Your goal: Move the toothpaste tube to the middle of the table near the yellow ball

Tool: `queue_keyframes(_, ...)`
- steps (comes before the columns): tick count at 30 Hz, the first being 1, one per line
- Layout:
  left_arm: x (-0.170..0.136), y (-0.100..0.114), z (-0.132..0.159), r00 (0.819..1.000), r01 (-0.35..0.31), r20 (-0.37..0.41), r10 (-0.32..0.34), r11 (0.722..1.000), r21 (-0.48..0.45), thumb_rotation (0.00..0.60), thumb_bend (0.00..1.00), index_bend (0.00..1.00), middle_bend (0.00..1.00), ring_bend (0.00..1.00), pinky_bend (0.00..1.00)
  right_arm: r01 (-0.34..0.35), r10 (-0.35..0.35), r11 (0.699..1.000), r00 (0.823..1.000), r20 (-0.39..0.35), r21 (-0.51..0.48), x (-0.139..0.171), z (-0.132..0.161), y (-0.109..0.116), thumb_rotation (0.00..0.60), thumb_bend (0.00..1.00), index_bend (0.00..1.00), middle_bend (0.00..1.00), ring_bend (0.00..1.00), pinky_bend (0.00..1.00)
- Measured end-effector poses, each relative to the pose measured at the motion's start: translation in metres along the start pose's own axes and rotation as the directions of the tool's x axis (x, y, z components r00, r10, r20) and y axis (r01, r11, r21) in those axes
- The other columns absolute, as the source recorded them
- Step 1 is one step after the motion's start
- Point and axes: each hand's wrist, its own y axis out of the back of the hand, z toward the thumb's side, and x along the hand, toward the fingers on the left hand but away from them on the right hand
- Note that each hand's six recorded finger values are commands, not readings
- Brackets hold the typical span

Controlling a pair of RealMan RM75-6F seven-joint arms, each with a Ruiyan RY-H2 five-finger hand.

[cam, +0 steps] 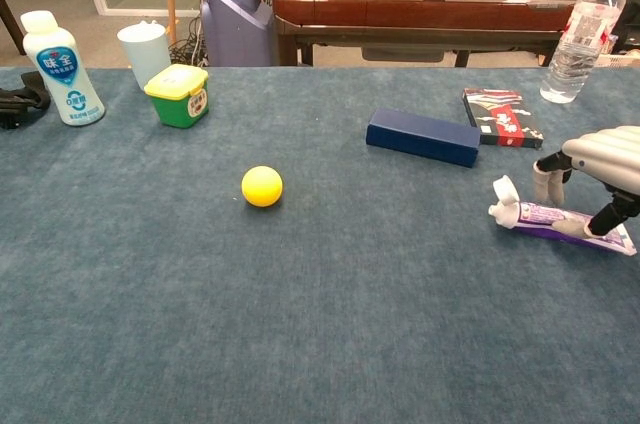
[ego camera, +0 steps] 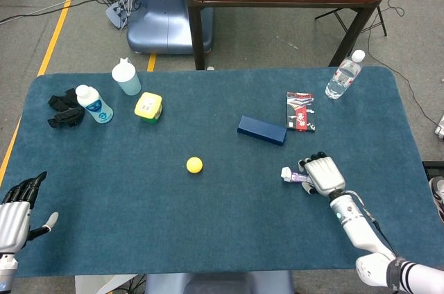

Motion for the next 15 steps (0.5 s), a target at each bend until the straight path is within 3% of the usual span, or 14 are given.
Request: queue_keyframes(15,0.0014,-0.0017,0.0005,1.0,0.007,0.007,-0.007,1.0,-0.01,0.562,0.25,0.04,0.14,0.11,0.12,-0.028,0.028,0.999,1.0,0.01,0.019,0.0006,0.0034,-0.0096,0.6,0.34,0.46,0.47,0.34,0.23)
